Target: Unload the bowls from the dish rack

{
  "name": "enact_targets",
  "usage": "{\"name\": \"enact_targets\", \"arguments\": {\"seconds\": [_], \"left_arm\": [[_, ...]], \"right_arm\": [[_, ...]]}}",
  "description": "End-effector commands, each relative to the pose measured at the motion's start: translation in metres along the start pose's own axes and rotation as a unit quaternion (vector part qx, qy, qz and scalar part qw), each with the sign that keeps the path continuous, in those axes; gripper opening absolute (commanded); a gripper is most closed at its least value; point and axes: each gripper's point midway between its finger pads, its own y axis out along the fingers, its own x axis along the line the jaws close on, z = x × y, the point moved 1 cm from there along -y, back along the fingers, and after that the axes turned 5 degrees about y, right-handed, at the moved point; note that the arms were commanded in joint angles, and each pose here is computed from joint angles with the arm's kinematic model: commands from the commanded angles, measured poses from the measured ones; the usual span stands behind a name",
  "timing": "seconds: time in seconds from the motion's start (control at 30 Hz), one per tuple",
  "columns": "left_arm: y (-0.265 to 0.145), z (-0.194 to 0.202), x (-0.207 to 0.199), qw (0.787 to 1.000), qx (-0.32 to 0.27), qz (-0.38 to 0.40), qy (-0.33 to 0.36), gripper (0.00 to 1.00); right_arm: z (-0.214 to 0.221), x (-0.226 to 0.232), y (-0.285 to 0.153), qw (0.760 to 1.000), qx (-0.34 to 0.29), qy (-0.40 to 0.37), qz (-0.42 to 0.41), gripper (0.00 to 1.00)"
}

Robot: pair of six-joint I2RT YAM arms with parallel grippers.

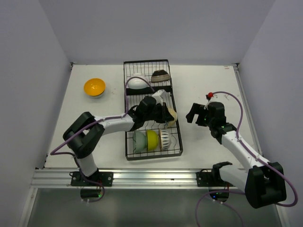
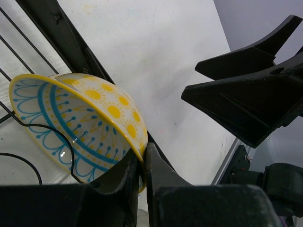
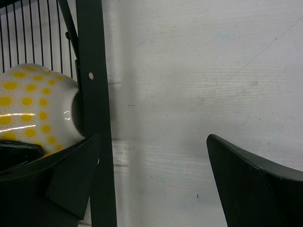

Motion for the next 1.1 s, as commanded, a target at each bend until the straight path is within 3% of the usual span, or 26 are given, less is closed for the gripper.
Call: {"name": "enact_targets", "arguments": {"seconds": [0.0, 0.37, 0.7, 1.07], "left_arm": [[-0.01, -0.018, -0.021, 0.998, -0.055, 0.037, 0.01, 0.0], [-0.04, -0.037, -0.037, 0.984, -0.154, 0.091, 0.019, 0.0], [-0.046, -0.032, -0.049, 0.967, -0.185, 0.173, -0.012, 0.0], [-0.048, -0.044, -0.06, 0.958, -0.2, 0.205, -0.009, 0.0]], "right_arm": [[-0.017, 0.007, -0.002, 1.0, -0.027, -0.001, -0.005, 0.99], [-0.016, 0.006, -0.001, 1.0, -0.024, -0.002, -0.003, 0.98], [-0.015, 0.006, 0.001, 1.0, -0.021, -0.001, -0.001, 0.98], [-0.016, 0.005, 0.001, 1.0, -0.021, -0.003, 0.001, 0.98]]}}
